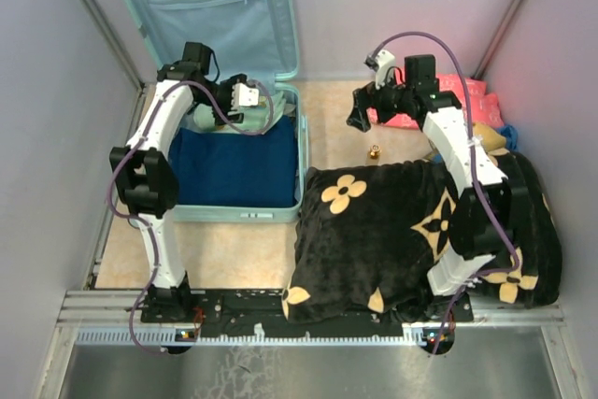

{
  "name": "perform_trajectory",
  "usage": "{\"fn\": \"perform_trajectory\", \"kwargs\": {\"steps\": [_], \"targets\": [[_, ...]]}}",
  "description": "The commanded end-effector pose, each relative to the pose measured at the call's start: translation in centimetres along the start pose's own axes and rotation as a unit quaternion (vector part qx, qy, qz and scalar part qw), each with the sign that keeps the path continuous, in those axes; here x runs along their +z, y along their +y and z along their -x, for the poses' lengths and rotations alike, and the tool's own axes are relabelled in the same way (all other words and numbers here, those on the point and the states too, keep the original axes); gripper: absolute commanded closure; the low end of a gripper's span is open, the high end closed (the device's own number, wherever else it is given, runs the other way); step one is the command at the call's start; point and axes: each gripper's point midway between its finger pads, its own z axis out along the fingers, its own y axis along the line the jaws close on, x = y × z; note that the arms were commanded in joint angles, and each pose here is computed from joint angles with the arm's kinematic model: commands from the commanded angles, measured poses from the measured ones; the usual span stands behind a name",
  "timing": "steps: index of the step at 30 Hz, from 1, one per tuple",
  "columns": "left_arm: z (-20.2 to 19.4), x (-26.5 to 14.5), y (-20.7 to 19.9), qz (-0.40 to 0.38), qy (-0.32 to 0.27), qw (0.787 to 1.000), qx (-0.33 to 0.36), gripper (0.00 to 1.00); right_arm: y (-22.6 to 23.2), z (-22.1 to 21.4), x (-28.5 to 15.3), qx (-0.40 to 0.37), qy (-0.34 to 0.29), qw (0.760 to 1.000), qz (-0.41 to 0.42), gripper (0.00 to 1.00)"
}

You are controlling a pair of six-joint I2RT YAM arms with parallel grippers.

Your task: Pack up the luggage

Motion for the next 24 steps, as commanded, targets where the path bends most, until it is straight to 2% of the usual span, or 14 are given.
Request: {"fn": "perform_trajectory", "kwargs": {"steps": [1, 4, 8, 12, 17, 21, 24], "targets": [[2.7, -0.3, -0.4, 0.007, -0.056, 0.997, -0.050, 0.23, -3.7, 1.1, 0.3, 0.008, -0.005, 1.000, -0.010, 0.01], [4.5, -0.9, 1.4, 0.047, -0.092, 0.990, -0.097, 0.21, -7.8, 0.4, 1.4, 0.045, 0.006, 0.998, -0.042, 0.01], [6.7, -2.9, 5.4, 0.139, -0.135, 0.966, -0.170, 0.01, -13.9, -0.4, 2.5, 0.080, 0.018, 0.990, -0.116, 0.01], [7.7, -3.6, 7.9, 0.203, -0.151, 0.943, -0.218, 0.00, -18.9, -1.3, 3.9, 0.082, 0.043, 0.979, -0.184, 0.01], [9.4, -1.5, 8.4, 0.219, -0.145, 0.936, -0.234, 0.00, -23.2, -3.2, 7.1, 0.113, 0.065, 0.962, -0.241, 0.02], [10.6, 1.6, 8.6, 0.232, -0.127, 0.931, -0.250, 0.00, -23.8, -5.3, 10.6, 0.112, 0.085, 0.961, -0.239, 0.01], [11.3, 4.1, 9.1, 0.249, -0.108, 0.917, -0.294, 0.00, -23.5, -6.7, 13.0, 0.101, 0.096, 0.964, -0.226, 0.01]]}}
